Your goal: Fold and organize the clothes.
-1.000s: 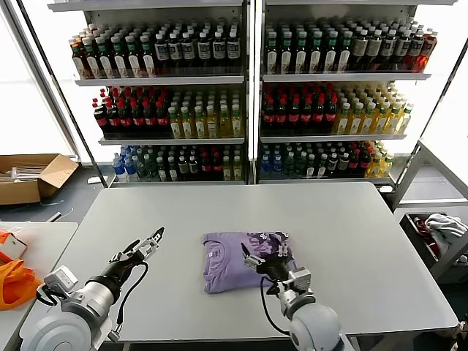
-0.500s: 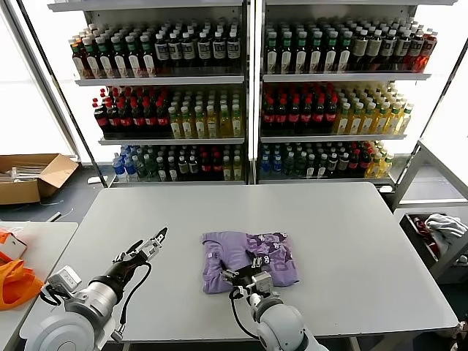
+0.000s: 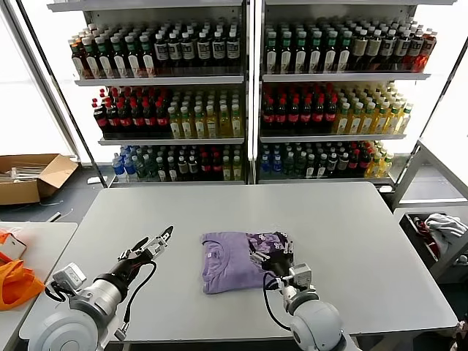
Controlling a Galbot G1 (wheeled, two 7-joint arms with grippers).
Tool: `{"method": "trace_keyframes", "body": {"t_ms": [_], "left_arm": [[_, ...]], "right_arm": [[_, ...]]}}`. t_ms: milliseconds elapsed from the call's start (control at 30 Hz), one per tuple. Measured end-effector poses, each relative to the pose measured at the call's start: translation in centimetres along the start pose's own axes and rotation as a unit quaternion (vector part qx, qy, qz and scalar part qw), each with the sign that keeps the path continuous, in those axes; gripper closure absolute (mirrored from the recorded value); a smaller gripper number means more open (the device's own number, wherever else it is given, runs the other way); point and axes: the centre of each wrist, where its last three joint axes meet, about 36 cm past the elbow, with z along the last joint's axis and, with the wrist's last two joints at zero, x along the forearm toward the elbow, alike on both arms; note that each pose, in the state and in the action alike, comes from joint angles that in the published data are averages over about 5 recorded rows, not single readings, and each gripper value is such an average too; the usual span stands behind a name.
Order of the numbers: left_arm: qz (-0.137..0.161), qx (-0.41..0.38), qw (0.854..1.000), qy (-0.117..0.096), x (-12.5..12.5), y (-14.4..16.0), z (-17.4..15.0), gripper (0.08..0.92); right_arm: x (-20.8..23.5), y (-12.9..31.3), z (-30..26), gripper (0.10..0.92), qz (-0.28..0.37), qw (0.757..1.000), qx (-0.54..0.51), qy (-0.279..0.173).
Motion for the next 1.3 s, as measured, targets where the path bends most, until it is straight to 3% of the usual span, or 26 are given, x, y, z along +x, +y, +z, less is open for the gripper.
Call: {"method": "trace_keyframes", "body": {"t_ms": [333,500,700,967,1300], "left_arm": [[-0.002,0.000,1.000,0.002,0.0,0.1,0.1,0.177],[-0.003,0.000,1.000,0.001,0.3,0.2,0.1,0.177],[-0.004,-0.007,1.000,-0.002,0.5,0.5,-0.1,0.177],[0.000,-0.025,1.000,-0.014,0.4,1.3,0.3,0.177],[0.017,-0.092,0.994,-0.052,0.9,2.5,0.8,0.177]], "right_arm": [[-1.0,-0.7,3.4,0.200,0.026,0.998,-0.037,0.046],[-0.7,-0.9,3.9,0.200,0.036,0.997,-0.045,0.048],[1.4,-2.7,1.2,0.200,0.052,0.997,-0.051,-0.013],[7.0,-8.8,-2.4,0.200,0.107,0.988,-0.039,-0.108],[15.2,-15.2,-1.9,0.200,0.195,0.968,-0.034,-0.156]]}}
